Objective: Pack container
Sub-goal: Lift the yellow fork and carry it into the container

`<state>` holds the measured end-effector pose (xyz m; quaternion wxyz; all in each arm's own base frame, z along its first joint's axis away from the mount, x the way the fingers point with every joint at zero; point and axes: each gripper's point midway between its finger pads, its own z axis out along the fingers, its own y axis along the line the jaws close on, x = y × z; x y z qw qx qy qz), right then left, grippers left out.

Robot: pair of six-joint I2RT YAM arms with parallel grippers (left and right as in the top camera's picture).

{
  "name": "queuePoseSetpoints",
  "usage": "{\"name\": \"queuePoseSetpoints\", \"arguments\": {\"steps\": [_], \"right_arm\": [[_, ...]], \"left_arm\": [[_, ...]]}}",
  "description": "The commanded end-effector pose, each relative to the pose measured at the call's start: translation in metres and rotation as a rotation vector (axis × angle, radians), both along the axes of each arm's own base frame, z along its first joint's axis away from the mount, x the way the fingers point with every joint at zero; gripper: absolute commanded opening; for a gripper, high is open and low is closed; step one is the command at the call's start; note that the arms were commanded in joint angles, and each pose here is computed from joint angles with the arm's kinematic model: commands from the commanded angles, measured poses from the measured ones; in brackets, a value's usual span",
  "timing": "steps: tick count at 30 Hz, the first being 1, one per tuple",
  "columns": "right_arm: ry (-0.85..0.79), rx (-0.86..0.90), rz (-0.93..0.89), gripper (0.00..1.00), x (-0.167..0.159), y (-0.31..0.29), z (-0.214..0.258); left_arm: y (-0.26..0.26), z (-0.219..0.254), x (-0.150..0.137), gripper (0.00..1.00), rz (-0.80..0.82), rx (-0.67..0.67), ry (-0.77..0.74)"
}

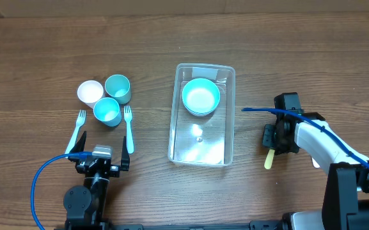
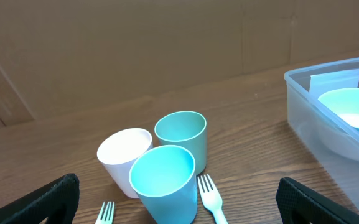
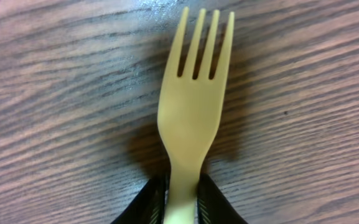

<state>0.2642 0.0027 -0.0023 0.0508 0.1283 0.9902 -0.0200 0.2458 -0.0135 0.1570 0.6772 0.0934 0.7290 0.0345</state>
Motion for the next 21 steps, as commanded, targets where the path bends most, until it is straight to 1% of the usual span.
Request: {"name": "queuePoseSetpoints", "arguments": {"steps": [1,7,12,15,18,21], "right_arm": [[0.031,0.024,0.007,0.17,0.001,0.006,0.001],[0.008,0.025,0.007,0.09,0.022,0.007,0.032],[-0.030,0.027,0.008,0.08,0.046,0.008,0.082],[-0.080,0.030,0.025,0.08,0.060,0.014,0.116],[-0.135,0.037,0.068,0.08,0.073,0.030,0.151],[-0.177,0.047,0.136,0.08,0.077,0.055,0.182]], "left_arm": [[-0.002,0.000,0.000,1.00,-0.009,0.010,-0.008],[-0.002,0.000,0.000,1.00,-0.009,0.010,-0.008],[-0.002,0.000,0.000,1.00,-0.009,0.010,-0.008],[-0.002,0.000,0.000,1.00,-0.009,0.010,-0.008],[-0.002,0.000,0.000,1.00,-0.009,0.010,-0.008],[-0.002,0.000,0.000,1.00,-0.009,0.010,-0.008]]}}
